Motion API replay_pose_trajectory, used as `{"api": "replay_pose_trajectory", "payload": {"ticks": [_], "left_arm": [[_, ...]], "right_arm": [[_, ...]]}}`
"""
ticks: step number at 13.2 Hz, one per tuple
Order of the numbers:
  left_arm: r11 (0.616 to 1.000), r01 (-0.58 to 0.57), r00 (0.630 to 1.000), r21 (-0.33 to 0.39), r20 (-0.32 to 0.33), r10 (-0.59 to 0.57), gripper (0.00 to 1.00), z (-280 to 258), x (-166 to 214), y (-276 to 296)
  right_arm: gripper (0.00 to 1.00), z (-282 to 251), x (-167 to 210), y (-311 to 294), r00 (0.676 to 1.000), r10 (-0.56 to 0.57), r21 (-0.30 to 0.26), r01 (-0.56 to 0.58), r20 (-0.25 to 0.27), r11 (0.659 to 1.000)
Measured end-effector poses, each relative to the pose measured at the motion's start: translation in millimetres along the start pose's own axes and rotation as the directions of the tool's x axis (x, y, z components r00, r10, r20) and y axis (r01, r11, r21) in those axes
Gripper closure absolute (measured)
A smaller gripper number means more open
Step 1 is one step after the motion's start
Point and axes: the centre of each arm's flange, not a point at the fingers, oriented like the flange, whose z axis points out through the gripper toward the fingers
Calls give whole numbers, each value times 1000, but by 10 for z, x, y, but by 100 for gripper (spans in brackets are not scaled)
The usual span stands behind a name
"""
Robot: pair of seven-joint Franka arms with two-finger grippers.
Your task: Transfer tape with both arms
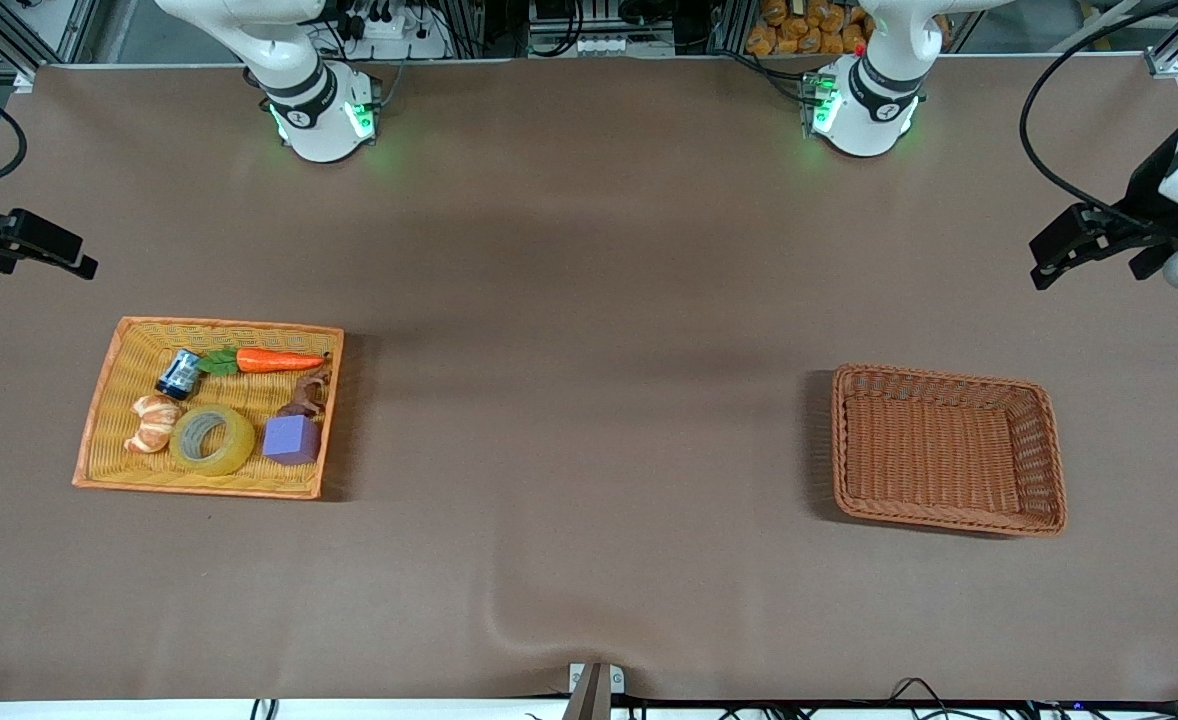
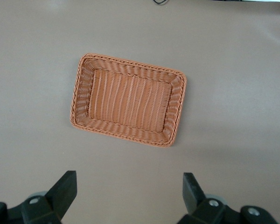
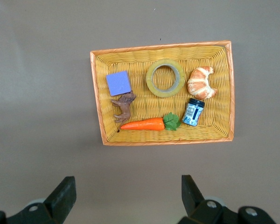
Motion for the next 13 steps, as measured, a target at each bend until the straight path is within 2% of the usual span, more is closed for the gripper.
{"api": "replay_pose_trajectory", "payload": {"ticks": [4, 8, 13], "left_arm": [[1000, 2, 1000, -7, 17, -1, 0, 214, 137, 1], [1000, 2, 1000, -9, 10, -1, 0, 180, 146, 2], [1000, 1, 1000, -10, 8, -1, 0, 172, 147, 5]], "right_arm": [[0, 15, 22, 1, 1000, 0, 0, 0, -3, 1000], [0, 564, 359, 199, 997, 40, -9, -39, 71, 999], [0, 995, 698, 506, 992, 90, -18, -89, 92, 996]]}}
